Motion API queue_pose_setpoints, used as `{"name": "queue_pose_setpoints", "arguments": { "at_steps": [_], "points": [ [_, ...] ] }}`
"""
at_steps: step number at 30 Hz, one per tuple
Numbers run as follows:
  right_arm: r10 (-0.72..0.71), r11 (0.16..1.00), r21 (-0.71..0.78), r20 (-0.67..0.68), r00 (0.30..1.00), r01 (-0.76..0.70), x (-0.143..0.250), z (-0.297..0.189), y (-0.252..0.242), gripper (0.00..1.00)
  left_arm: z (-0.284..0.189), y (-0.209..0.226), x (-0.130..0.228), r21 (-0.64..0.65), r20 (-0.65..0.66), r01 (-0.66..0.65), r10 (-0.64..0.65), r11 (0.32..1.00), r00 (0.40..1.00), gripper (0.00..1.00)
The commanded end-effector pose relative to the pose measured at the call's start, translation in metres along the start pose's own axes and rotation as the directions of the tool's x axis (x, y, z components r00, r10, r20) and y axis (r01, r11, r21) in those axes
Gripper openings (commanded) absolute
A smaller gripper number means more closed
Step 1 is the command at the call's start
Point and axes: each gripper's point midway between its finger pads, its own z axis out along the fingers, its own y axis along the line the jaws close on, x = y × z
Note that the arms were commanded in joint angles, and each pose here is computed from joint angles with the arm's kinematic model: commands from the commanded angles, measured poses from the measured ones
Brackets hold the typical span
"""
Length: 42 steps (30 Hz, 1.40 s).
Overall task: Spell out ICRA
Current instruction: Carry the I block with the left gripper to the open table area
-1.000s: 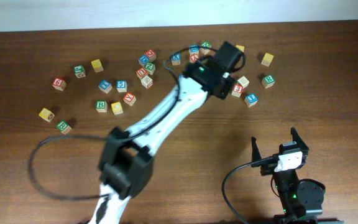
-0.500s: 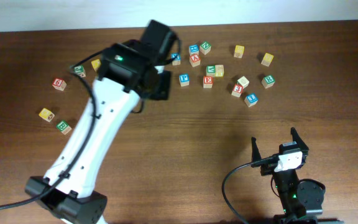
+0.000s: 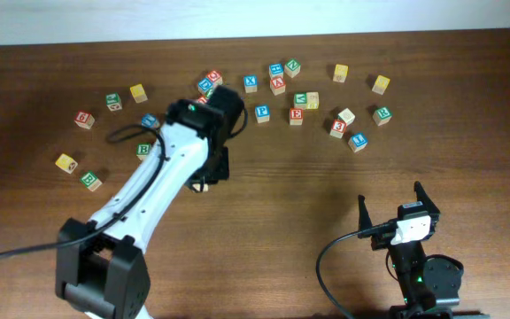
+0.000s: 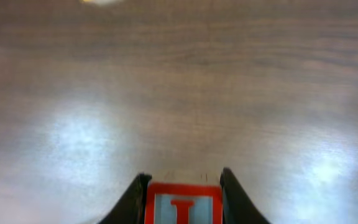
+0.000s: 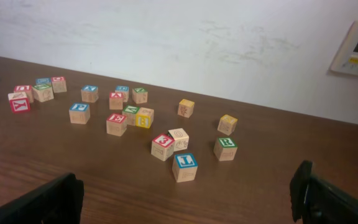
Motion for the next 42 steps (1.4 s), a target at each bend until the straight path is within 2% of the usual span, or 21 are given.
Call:
{"name": "queue_pose_setpoints", "arguments": {
  "at_steps": [1,4,10,21,25,32,37,42],
  "points": [
    [0.004,1.000,0.013,-0.006,1.000,-0.004,0.003,0.000,-0.003,0.98,0.035,0.018,0.014,-0.069,-0.032,0.038,-0.041,0.997,0.999,0.04],
    [0.004,1.000,0.013,-0.006,1.000,-0.004,0.003,0.000,-0.003,0.98,0.060,0.025,0.023,-0.075,-0.057,0.013,-0.018,0.997,0.998,0.01],
    [0.004,1.000,0.013,-0.006,1.000,-0.004,0.003,0.000,-0.003,0.98,0.093,0.024,0.029,-0.059,-0.034,-0.016,0.014,0.998,0.999,0.04],
    [0.004,1.000,0.013,-0.006,1.000,-0.004,0.003,0.000,-0.002,0.98,0.103,0.022,0.029,-0.049,-0.015,-0.034,0.034,0.998,0.999,0.07],
    [0.004,1.000,0.013,-0.006,1.000,-0.004,0.003,0.000,-0.003,0.98,0.105,0.021,0.029,-0.046,-0.008,-0.032,0.032,0.998,0.999,0.13],
    [0.004,1.000,0.013,-0.006,1.000,-0.004,0.003,0.000,-0.002,0.98,0.105,0.021,0.030,-0.043,-0.013,-0.033,0.032,0.999,0.999,0.39],
    [0.004,1.000,0.013,-0.006,1.000,-0.004,0.003,0.000,-0.003,0.98,0.105,0.018,0.033,-0.022,-0.029,-0.034,0.033,0.999,0.999,0.40],
    [0.004,1.000,0.013,-0.006,1.000,-0.004,0.003,0.000,-0.002,0.98,0.105,0.012,0.042,0.018,-0.070,-0.036,0.037,0.999,0.997,0.35]
  ]
}}
